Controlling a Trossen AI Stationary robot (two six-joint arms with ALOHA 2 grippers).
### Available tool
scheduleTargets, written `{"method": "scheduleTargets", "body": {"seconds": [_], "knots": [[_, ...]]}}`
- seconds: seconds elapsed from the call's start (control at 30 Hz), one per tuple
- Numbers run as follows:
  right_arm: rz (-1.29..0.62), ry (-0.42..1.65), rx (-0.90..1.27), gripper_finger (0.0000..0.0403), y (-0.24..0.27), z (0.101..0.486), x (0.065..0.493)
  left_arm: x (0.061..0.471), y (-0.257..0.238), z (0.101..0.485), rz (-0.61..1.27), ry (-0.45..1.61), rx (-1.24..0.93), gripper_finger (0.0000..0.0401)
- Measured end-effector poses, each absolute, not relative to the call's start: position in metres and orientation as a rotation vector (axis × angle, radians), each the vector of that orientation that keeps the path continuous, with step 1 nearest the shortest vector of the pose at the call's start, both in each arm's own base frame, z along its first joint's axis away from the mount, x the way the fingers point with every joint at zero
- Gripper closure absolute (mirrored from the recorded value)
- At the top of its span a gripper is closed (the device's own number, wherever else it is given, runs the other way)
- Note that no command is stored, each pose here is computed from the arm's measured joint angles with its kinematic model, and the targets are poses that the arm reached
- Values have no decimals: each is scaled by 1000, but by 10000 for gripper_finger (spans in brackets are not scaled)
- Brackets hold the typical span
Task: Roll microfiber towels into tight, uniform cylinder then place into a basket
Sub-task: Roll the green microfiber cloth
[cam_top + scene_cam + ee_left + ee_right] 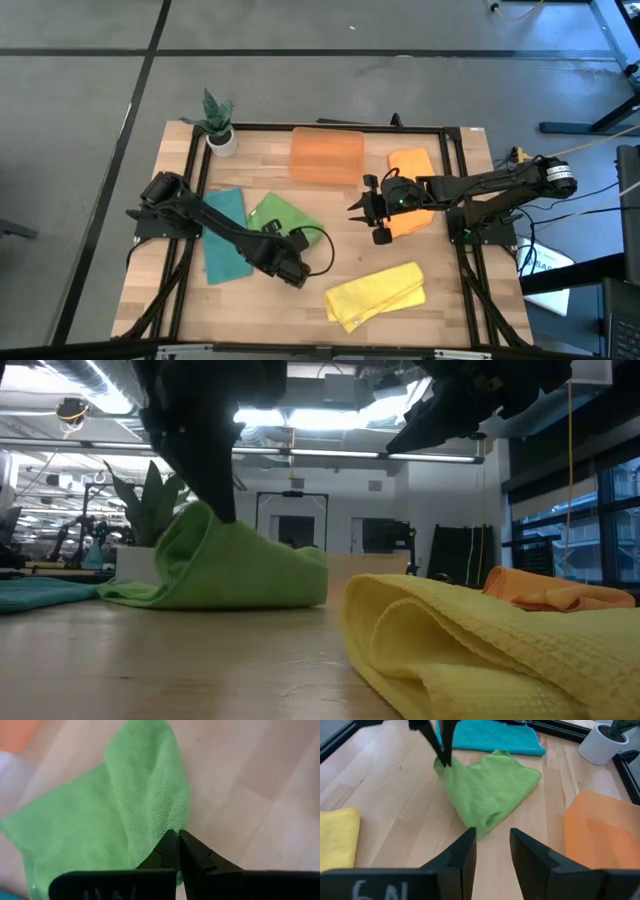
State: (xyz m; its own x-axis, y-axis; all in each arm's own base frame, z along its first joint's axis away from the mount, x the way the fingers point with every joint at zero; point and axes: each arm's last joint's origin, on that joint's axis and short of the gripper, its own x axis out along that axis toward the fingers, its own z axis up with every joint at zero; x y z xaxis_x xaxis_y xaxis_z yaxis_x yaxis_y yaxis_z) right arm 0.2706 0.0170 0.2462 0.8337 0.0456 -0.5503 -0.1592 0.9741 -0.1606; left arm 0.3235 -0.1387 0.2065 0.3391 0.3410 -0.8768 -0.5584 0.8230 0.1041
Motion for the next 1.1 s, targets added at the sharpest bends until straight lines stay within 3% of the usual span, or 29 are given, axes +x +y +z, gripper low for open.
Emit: {"method": "scheduleTargets", "body": {"seconds": [0.17,0.4,1.1], "knots": [[109,578,-204,283,17,246,271,316,-138,208,674,1080,-336,401],[110,578,-204,283,17,246,271,304,-134,177,737,1119,-455,401],[109,577,-205,283,17,246,271,295,-119,158,853,1134,-499,399]]}}
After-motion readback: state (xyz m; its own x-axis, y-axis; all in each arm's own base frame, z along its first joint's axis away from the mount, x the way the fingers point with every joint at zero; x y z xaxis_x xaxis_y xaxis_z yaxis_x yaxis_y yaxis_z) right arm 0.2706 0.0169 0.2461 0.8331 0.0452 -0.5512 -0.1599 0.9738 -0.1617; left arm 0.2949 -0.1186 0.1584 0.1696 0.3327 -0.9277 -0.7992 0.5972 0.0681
